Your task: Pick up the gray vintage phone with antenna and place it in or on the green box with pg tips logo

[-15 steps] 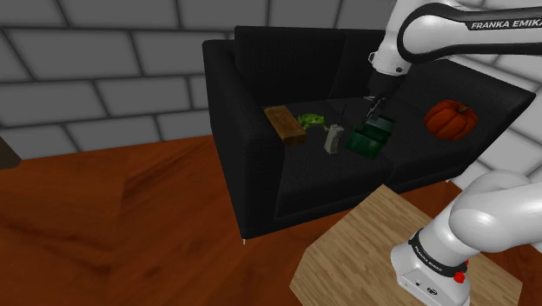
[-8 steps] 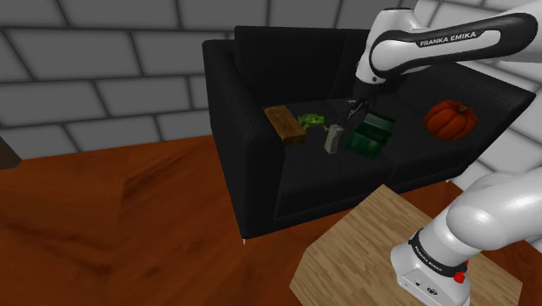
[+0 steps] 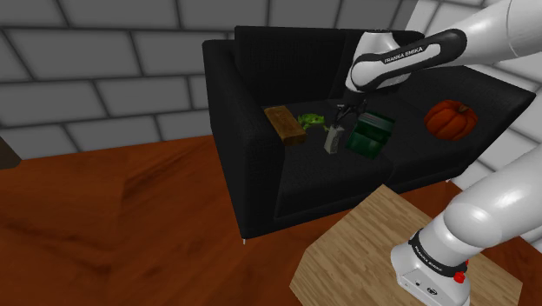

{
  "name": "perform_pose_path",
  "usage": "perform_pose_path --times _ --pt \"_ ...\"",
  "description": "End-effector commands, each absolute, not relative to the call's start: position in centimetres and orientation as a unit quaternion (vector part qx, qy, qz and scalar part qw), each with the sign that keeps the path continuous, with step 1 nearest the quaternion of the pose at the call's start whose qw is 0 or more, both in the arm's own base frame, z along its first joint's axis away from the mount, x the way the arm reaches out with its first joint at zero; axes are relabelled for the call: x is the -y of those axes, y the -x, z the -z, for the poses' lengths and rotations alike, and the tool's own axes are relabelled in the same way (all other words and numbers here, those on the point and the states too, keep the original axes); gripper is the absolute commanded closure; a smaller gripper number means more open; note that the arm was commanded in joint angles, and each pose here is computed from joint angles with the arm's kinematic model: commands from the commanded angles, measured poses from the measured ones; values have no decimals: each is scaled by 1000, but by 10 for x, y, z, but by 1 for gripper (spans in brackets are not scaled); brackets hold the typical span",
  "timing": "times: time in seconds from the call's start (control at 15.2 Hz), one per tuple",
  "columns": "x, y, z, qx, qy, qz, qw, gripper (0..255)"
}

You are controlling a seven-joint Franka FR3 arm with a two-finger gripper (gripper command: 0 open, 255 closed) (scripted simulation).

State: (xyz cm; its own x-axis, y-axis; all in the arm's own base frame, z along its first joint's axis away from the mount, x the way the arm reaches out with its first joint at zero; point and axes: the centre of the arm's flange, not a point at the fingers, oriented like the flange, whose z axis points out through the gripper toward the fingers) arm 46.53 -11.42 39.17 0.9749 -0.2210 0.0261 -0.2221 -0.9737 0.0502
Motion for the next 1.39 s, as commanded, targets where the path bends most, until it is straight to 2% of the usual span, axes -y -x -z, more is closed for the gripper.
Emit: perform_pose_path --times 0.0,0.66,1.19,1.25,1.32 --pt "130 -480 -380 131 -991 -16 33 0" --pt "148 -494 -328 149 -988 -20 39 0" --pt "148 -494 -328 149 -988 -20 39 0" --pt "148 -494 -328 149 -988 -20 39 255" --pt "148 -494 -328 149 -988 -20 39 255"
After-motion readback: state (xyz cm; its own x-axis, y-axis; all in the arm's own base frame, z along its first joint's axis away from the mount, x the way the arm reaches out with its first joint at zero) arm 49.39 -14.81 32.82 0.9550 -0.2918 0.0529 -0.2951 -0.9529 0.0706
